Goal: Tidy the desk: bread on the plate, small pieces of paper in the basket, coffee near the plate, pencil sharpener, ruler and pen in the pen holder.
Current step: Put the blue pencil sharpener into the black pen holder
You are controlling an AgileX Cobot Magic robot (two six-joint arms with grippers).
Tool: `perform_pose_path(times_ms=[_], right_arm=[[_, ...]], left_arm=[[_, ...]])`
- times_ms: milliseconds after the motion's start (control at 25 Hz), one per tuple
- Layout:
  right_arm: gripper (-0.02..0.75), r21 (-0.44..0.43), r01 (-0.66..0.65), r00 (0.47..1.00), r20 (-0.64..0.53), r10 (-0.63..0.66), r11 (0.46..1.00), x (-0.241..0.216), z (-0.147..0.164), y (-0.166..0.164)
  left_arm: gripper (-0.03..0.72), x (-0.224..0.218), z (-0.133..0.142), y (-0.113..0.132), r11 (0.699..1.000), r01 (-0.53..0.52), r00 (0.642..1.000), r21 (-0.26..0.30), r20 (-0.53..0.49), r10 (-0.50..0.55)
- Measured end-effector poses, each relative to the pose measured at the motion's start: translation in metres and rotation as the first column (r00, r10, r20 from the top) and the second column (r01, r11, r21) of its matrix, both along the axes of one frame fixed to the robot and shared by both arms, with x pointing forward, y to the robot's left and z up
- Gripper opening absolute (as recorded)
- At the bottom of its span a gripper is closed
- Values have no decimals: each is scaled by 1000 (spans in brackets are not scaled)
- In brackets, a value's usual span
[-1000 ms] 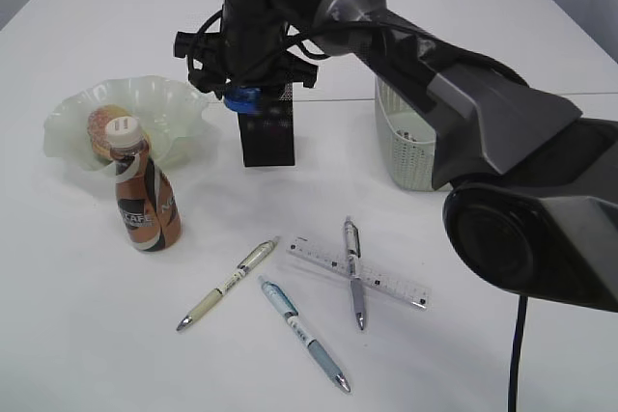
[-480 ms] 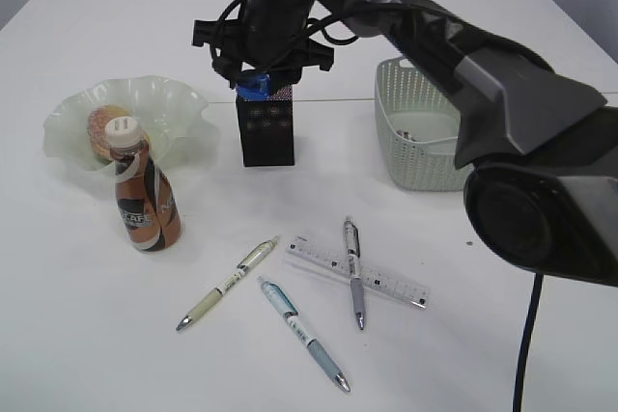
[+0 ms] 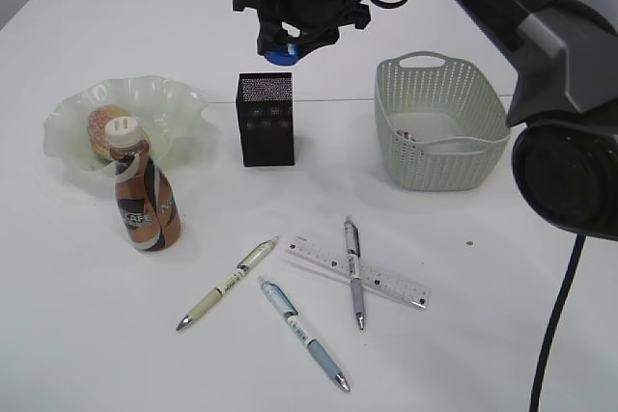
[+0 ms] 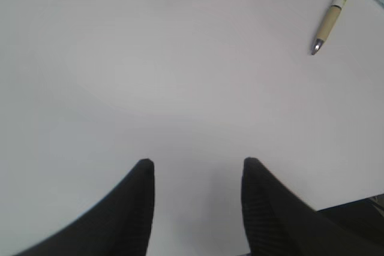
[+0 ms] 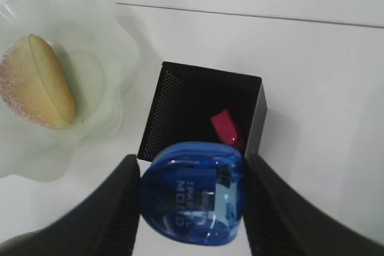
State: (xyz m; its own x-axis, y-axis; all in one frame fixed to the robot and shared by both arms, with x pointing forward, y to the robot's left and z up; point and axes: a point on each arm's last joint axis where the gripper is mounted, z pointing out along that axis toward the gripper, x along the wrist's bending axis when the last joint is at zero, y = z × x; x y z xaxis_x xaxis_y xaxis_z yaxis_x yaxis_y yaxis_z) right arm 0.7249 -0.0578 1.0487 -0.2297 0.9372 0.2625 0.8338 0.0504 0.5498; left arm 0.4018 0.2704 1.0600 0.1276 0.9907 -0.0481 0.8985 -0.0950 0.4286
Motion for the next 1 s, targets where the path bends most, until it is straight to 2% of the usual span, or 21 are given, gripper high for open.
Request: perform_pose_path(times_ms=[280,560,1000], right_arm=[[358,-14,-121,992,34,121,993,9,2,-19],[358,44,-191,981,50,189,981,17,4,-39],[358,89,-275,961,31,273,957,22,-18,-35]], left_arm=[[350,-1,0,-2,1000,-3,1000,-22,-11,3],[350,-1,0,-2,1000,-4,1000,-30,-13,4],[350,-1,0,-4,998,-8,1000,-55,-17,7]])
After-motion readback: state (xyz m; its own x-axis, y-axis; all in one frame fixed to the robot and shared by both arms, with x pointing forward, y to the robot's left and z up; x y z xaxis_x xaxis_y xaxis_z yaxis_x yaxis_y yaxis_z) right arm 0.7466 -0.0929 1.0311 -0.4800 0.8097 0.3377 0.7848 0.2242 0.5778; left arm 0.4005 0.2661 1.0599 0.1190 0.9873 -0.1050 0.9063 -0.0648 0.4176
